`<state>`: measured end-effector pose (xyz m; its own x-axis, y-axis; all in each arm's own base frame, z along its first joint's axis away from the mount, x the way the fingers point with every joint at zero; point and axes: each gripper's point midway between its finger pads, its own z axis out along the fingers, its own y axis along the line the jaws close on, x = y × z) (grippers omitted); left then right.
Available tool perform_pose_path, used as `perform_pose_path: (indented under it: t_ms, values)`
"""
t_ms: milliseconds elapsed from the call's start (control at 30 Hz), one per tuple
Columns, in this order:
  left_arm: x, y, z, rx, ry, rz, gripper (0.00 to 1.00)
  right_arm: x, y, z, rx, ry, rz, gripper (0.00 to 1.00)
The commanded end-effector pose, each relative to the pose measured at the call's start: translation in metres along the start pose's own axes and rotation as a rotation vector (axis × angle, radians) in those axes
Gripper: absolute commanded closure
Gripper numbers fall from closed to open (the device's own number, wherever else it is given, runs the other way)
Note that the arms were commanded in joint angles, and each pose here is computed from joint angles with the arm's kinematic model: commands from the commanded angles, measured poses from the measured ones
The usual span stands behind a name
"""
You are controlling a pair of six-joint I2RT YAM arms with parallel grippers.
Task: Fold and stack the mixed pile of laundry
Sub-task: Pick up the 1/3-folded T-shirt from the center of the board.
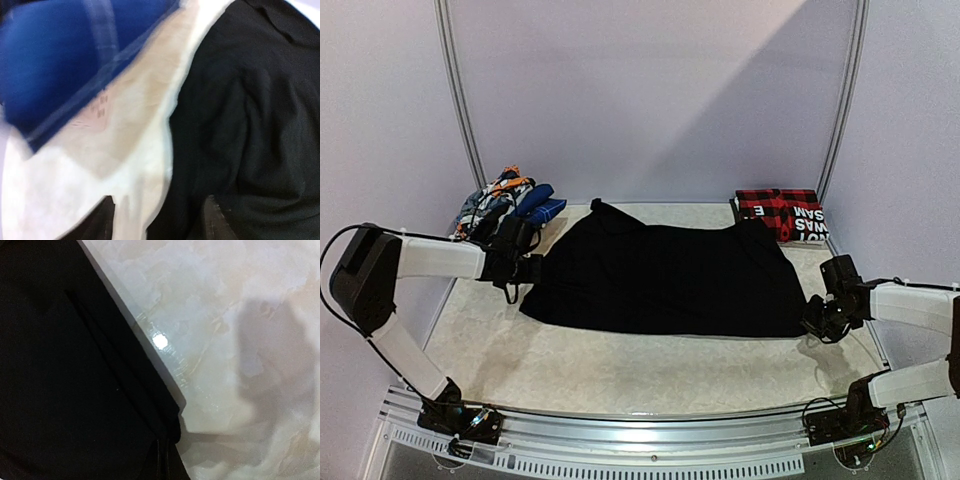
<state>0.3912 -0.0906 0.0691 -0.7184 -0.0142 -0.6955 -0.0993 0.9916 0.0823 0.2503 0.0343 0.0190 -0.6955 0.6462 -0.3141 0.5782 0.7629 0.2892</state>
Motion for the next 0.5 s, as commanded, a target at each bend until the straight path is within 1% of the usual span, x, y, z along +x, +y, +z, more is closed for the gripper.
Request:
perform_pose_path:
  t_ms: [0, 67, 167, 300, 467]
  values:
    - [-0.001, 0.018, -0.033, -0.074, -0.020, 0.000, 0.32, 0.001, -0.012, 0.000, 0.037, -0.014, 0.000, 1.00]
    - [0.006, 0.020, -0.048, -0.081, -0.006, 0.007, 0.27, -0.001, -0.012, -0.001, 0.038, -0.022, -0.003, 1.00]
    - [0.019, 0.023, -0.067, -0.064, 0.015, -0.014, 0.25, -0.005, -0.012, -0.003, 0.041, -0.043, -0.012, 1.00]
    - [0.044, 0.015, -0.084, 0.001, 0.056, -0.036, 0.27, -0.007, -0.010, -0.003, 0.033, -0.054, -0.010, 1.00]
    - [0.077, 0.011, -0.096, 0.011, 0.143, -0.011, 0.29, -0.007, -0.011, -0.002, 0.032, -0.054, -0.013, 1.00]
